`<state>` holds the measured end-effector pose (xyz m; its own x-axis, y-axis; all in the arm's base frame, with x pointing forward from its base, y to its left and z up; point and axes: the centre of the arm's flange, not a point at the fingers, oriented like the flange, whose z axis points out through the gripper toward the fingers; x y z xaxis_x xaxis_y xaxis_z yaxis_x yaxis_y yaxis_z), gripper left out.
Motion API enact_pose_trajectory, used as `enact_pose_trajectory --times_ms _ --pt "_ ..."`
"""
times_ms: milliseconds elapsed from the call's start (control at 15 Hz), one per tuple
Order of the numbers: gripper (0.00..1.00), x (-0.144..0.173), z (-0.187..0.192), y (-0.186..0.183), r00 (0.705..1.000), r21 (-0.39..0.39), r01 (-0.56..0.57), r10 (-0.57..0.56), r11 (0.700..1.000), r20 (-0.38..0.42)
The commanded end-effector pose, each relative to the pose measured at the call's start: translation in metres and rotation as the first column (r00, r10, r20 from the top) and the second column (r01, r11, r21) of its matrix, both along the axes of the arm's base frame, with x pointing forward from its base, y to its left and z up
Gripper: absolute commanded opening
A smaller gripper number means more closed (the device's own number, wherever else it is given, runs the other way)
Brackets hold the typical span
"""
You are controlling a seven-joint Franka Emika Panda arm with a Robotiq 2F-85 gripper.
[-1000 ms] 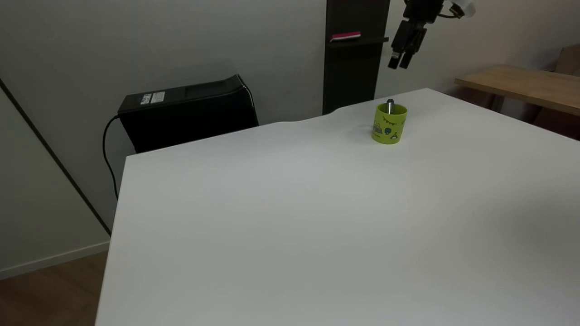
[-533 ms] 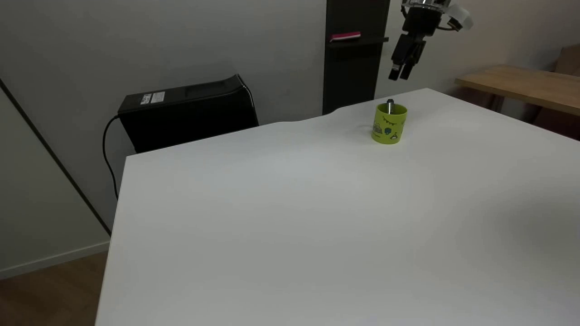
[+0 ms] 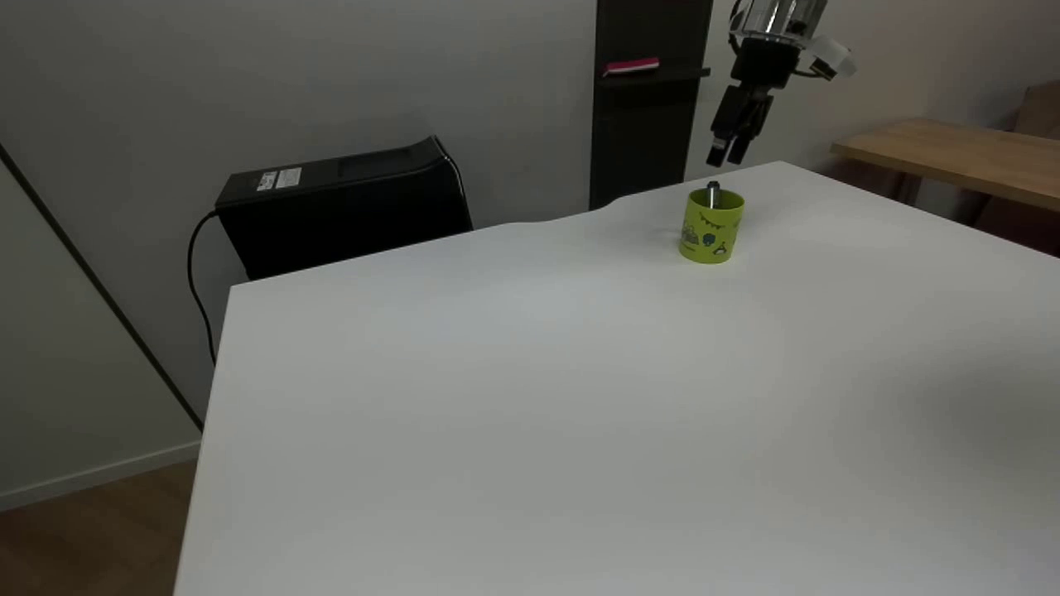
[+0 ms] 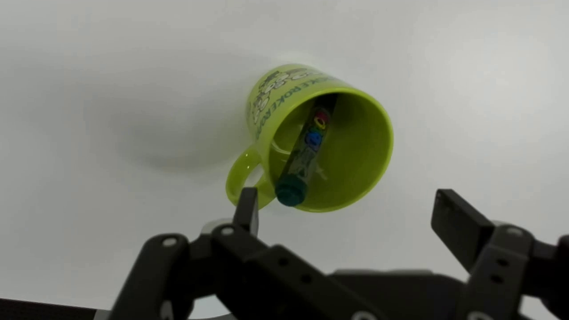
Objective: Take the marker from the cup and put it on the table
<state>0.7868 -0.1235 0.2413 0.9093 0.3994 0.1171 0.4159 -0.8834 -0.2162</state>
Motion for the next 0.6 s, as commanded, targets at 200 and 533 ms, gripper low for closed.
enact_pose_trajectory --times_ms 200,533 --pt "1.0 0.012 -0.014 0.002 0.999 0.014 -0.011 0.011 1.0 0.034" --pt "1.0 0.014 -0.025 0.009 0.998 0.021 -0.025 0.023 0.999 0.058"
